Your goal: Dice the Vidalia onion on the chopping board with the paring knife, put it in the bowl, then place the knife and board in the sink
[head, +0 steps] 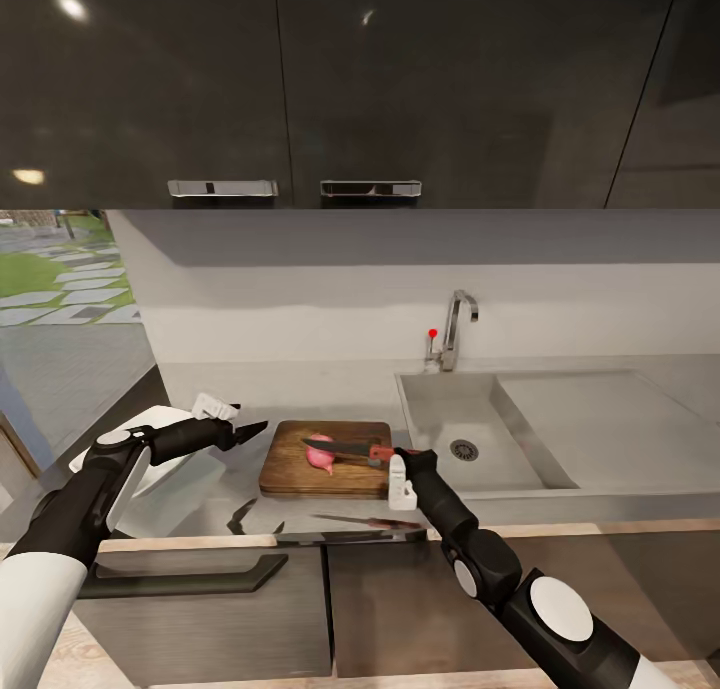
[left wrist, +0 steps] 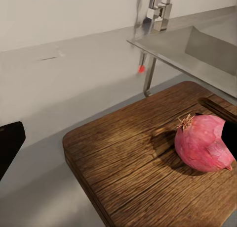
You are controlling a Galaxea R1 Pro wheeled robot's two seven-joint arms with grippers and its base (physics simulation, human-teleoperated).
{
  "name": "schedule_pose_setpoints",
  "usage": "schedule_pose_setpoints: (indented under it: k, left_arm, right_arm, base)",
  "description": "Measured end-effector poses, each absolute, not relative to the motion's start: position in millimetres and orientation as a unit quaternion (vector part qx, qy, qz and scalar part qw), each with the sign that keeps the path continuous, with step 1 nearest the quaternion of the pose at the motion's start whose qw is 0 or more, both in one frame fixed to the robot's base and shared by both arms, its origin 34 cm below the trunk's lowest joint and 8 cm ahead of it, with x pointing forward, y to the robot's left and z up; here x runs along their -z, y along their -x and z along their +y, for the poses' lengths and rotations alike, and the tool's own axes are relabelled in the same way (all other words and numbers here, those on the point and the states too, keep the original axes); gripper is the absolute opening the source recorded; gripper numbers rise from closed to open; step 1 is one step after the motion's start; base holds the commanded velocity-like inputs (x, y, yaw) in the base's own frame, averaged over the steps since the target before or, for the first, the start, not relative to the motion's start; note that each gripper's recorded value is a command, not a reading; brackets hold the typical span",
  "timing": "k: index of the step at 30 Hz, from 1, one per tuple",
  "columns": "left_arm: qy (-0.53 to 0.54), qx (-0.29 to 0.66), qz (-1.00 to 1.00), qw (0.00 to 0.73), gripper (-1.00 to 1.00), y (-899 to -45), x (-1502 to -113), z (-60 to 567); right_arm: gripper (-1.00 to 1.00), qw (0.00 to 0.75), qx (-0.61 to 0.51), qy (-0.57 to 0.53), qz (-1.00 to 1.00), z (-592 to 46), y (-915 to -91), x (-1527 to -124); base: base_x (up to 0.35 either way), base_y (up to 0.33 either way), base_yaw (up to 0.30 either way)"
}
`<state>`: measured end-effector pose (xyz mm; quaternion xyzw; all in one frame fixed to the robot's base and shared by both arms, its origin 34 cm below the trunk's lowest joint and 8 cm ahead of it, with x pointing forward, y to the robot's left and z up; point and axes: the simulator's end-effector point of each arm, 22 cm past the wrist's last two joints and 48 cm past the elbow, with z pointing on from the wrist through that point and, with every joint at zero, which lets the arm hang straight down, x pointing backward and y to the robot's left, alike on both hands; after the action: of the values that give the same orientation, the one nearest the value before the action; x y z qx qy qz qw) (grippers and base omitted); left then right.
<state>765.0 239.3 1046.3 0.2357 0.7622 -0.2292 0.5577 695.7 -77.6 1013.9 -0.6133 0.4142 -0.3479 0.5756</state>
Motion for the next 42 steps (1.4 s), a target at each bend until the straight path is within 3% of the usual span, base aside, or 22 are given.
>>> schedule_pose_setpoints:
  k: [42]
  left_arm:
    - [-0.271, 0.233, 0.754, 0.552, 1.00, -758.4, -1048.6, 214.9]
  right_arm:
    - [-1.00, 0.556, 0.415, 0.606, 0.390, -106.6, -715.0, -1036.5]
  base:
    - [0.000, 0.000, 0.000]
